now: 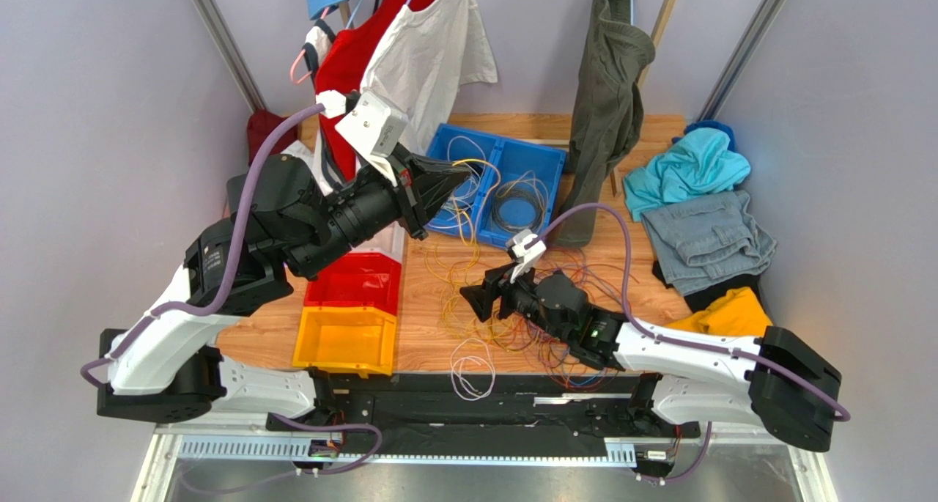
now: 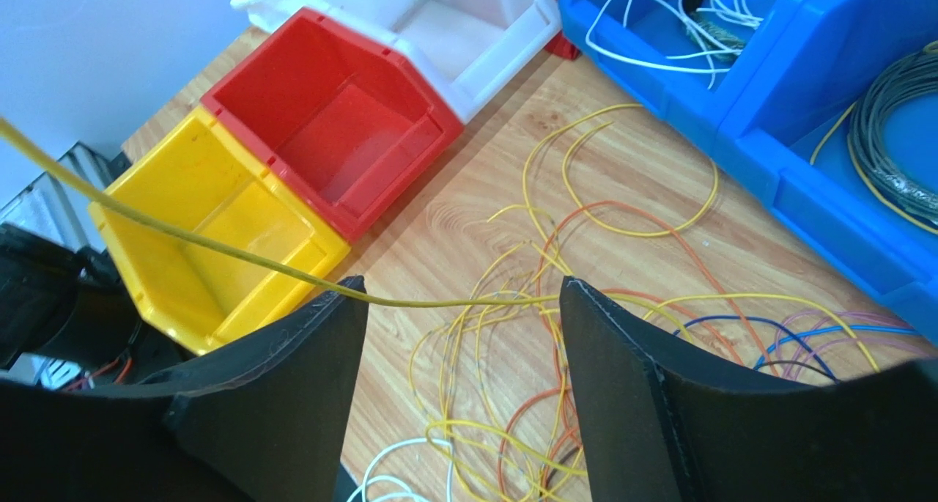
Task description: Untangle the cables
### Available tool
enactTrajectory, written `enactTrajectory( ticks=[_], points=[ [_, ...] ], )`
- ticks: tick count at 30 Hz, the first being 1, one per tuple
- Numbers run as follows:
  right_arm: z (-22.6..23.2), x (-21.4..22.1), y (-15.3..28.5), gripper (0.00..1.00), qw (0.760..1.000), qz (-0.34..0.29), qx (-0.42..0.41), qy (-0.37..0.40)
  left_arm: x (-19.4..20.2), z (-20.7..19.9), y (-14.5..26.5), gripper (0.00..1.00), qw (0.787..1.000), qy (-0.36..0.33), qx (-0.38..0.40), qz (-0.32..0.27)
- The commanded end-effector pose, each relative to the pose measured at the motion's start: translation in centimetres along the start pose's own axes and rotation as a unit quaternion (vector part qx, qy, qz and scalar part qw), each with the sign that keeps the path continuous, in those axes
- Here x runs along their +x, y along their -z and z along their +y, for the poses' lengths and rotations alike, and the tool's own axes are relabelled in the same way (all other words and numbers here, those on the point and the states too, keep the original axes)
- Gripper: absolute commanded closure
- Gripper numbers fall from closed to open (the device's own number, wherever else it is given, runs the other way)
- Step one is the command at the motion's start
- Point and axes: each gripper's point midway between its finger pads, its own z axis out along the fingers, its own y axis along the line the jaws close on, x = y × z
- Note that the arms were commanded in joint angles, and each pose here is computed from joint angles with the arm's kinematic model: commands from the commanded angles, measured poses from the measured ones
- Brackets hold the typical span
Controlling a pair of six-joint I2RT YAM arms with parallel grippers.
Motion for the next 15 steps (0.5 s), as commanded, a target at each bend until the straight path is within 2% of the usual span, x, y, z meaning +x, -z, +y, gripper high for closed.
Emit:
enactTrajectory(
  ticks=[1,2,3,5,6,8,9,11,12,13,15],
  points=[
    [0.8,-4.8,-1.3,0.35,0.996,-0.084,0.007,-0.008,-0.7,-0.4,0.2,1.00,1.000,0.011,0.011,-0.007],
    [0.8,-5.0,-1.4,0.39,0.996,-0.089,0.009,-0.009,-0.7,-0.3,0.4,1.00,1.000,0.011,0.010,-0.008],
    [0.8,-5.4,-1.5,0.53,0.995,-0.097,0.011,-0.011,-0.7,-0.2,0.4,1.00,1.000,0.012,0.007,-0.010],
    [0.7,-5.7,-1.7,0.65,0.994,-0.105,0.014,-0.014,-0.3,0.0,0.5,1.00,1.000,0.012,0.003,-0.009],
    [0.8,-6.3,-1.6,0.78,0.993,-0.117,0.015,-0.017,-0.3,0.1,0.6,1.00,1.000,0.014,0.002,-0.012],
    [0.5,-6.8,-1.3,0.90,0.992,-0.125,0.023,-0.022,0.4,0.4,0.9,1.00,1.000,0.018,-0.003,-0.009],
    [0.4,-7.0,-1.2,1.00,0.992,-0.125,0.026,-0.022,0.5,0.8,1.1,1.00,1.000,0.020,-0.011,-0.011],
    [0.6,-8.6,0.0,1.00,0.990,-0.139,0.027,-0.025,1.8,1.7,1.9,1.00,0.999,0.024,-0.027,-0.004],
    [-0.1,-8.0,0.4,1.00,0.992,-0.115,0.045,-0.014,2.1,2.6,2.2,1.00,0.998,0.027,-0.049,-0.007],
    [0.6,-11.2,1.7,1.00,0.989,-0.139,0.041,-0.020,4.7,3.2,2.0,1.00,0.997,0.029,-0.067,0.013],
    [0.2,-12.9,3.7,1.00,0.990,-0.125,0.060,0.003,5.7,5.5,3.7,1.00,0.993,0.043,-0.113,-0.004]
  ],
)
